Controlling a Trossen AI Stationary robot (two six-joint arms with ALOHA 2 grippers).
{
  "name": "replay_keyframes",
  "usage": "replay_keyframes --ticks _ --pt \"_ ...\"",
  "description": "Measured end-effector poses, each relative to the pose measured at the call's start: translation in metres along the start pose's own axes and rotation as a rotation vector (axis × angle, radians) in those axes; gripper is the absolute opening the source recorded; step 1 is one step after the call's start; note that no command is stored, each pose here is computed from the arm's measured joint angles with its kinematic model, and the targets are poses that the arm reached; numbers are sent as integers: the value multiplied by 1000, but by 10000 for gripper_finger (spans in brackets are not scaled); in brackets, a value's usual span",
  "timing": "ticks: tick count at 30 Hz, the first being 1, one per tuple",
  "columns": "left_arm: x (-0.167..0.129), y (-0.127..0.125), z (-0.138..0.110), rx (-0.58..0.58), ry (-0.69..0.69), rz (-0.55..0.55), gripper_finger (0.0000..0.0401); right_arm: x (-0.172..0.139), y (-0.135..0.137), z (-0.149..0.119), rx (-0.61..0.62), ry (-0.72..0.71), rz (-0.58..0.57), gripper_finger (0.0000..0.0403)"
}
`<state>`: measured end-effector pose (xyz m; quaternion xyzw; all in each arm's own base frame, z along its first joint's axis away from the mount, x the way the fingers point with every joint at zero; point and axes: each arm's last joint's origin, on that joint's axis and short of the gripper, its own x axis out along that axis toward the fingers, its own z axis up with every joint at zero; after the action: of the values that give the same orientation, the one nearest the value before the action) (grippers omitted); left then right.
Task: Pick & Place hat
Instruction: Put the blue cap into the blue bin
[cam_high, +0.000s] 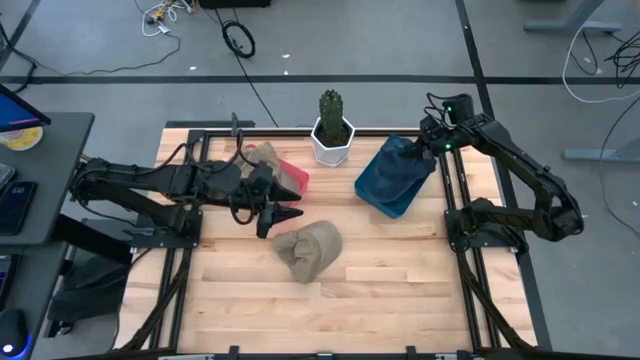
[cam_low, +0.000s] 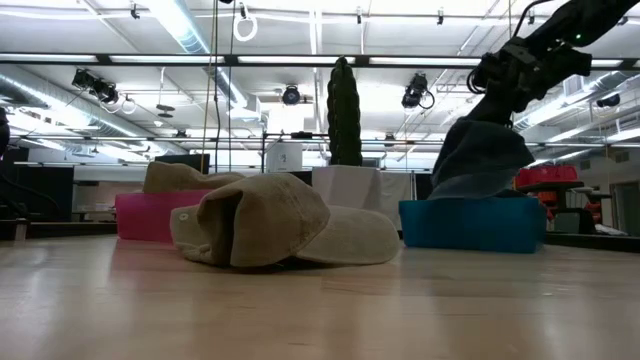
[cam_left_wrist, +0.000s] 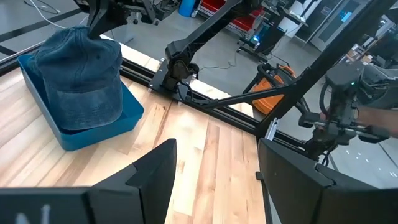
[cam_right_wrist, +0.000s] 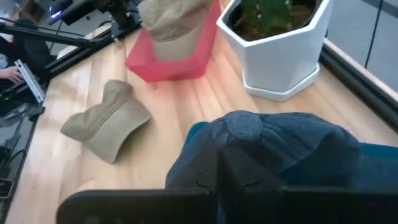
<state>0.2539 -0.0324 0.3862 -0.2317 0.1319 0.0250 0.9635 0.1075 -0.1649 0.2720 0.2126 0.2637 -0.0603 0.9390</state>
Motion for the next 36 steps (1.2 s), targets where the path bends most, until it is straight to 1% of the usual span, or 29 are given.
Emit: replay_keyframes --ticks 4,12,16,18,23,26,29,33,36 --pt "0 0 0 -4 -1 3 232 -3 -3 1 -9 -17 -21 0" --pt "0 0 0 -3 -5 10 232 -5 -7 5 -64 -53 -66 0" --pt "0 0 0 -4 -5 10 232 -5 -8 6 -66 -56 -67 0" --pt "0 0 0 -3 -5 11 232 -5 -7 5 -60 -58 -46 0" --pt "0 0 0 -3 -6 12 232 -3 -1 5 -41 -77 77 0" --pt "0 0 0 -3 -6 13 232 0 3 3 -38 -60 123 0" --pt "0 0 0 -3 -6 13 232 1 6 -1 -55 -29 132 0" --pt "0 0 0 -3 -6 13 232 2 5 -4 -92 12 84 0" --pt "0 1 0 -3 -7 15 232 4 3 -4 -102 16 90 0"
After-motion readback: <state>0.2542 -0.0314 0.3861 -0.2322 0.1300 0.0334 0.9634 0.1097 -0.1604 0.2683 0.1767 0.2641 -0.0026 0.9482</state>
